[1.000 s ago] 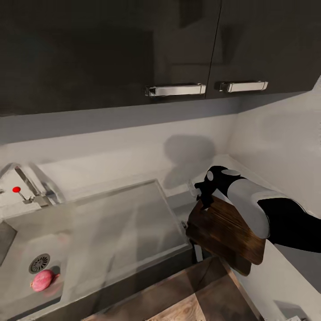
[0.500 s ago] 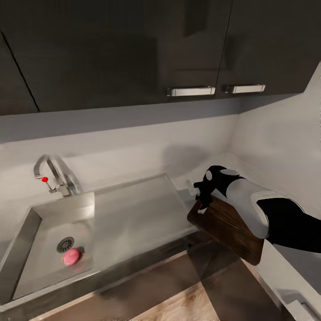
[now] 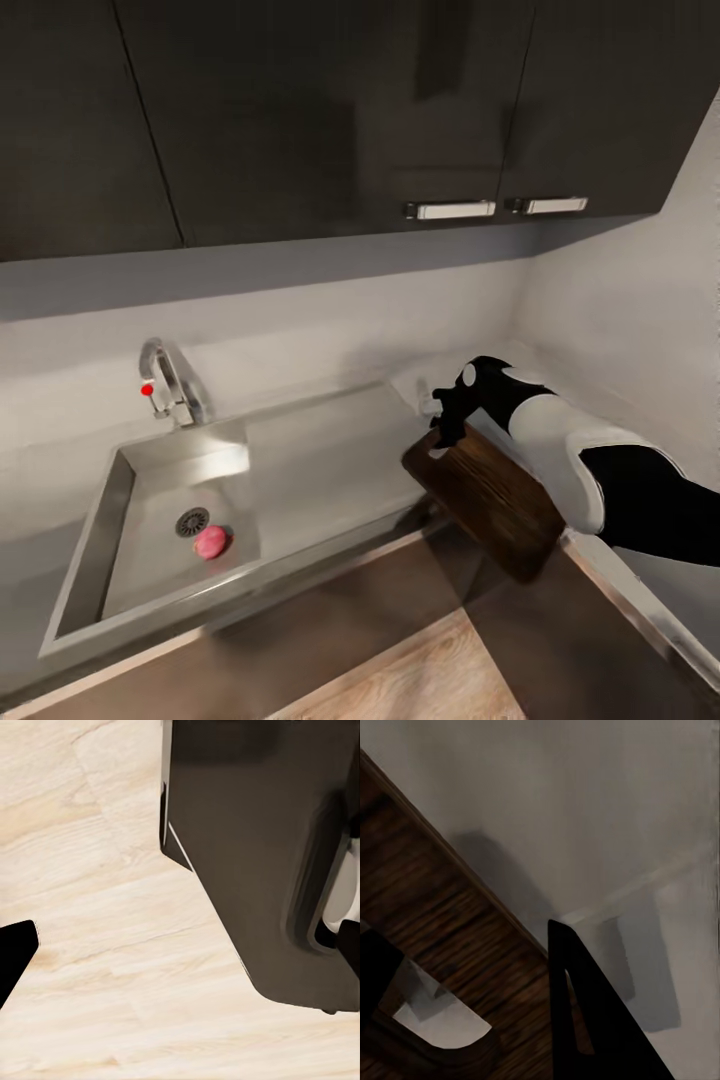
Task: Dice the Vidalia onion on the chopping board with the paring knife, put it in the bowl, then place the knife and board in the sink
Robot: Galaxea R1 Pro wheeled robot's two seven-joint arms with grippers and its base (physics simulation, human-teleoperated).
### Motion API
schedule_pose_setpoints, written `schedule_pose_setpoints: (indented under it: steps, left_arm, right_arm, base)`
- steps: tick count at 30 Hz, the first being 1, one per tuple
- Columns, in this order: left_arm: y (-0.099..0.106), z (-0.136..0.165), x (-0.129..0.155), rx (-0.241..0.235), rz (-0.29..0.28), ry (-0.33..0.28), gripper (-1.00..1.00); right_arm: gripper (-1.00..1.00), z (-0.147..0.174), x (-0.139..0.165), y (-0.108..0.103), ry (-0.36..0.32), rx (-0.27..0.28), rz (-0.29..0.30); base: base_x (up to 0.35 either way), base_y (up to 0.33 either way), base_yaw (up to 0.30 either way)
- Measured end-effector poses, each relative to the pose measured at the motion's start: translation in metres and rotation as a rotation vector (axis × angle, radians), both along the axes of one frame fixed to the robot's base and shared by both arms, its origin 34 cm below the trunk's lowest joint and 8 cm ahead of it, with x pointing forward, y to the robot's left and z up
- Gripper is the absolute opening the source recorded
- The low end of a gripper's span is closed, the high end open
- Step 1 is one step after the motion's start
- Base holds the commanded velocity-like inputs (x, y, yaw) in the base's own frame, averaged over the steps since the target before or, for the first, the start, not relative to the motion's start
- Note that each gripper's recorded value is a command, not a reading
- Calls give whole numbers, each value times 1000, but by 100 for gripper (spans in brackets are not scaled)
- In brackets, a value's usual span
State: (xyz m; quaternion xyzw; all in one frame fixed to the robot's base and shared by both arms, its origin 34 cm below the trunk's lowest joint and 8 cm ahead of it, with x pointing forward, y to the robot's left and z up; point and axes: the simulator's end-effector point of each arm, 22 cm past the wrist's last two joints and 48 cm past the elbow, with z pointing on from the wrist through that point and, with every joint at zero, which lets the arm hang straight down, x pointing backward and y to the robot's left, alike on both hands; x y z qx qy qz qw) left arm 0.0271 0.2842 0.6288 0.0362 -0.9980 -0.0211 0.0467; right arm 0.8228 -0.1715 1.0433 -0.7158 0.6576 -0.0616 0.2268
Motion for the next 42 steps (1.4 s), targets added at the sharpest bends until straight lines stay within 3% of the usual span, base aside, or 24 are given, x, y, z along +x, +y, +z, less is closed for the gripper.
schedule_pose_setpoints:
  steps: [9, 13, 18, 21, 22, 26, 31, 33, 37, 39, 42]
  left_arm:
    - [0, -1, 5, -1, 0, -14, 100]
    - [0, -2, 8, -1, 0, -21, 100]
    - [0, -2, 11, -1, 0, -29, 100]
    - [1, -3, 13, 0, -1, -36, 100]
    - [1, -3, 14, 0, -1, -38, 100]
    - [0, -3, 16, -1, 0, -46, 100]
    - [0, -4, 20, -1, 0, -54, 100]
    - [0, -4, 21, -1, -1, -60, 100]
    - [0, -4, 24, -1, 0, -67, 100]
    - [0, -5, 25, -1, 0, -70, 100]
    - [0, -5, 27, -1, 1, -76, 100]
  right_arm:
    - [-100, 30, 14, -4, -55, 21, -81]
    - [-100, 53, 21, -5, -67, 70, -195]
    - [-100, 79, 29, -9, -101, 87, -264]
    - [-100, 91, 31, -11, -104, 130, -334]
    - [-100, 98, 33, -11, -103, 168, -372]
    - [-100, 111, 35, -16, -101, 240, -428]
    - [-100, 127, 36, -26, -101, 276, -525]
    - [-100, 142, 38, -30, -101, 359, -590]
    - [-100, 158, 41, -34, -75, 523, -664]
    - [-100, 163, 42, -38, -76, 570, -688]
    - [-100, 169, 47, -49, -104, 592, -728]
  base:
    - [-251, 226, -73]
    - [-253, 222, -103]
    - [-254, 216, -88]
    - [-256, 210, -18]
    - [-260, 204, -8]
    - [-265, 199, -3]
    - [-260, 180, 0]
    - [-126, 67, 0]
    - [-45, 24, 1]
    - [-10, 5, 42]
    - [-2, 1, 100]
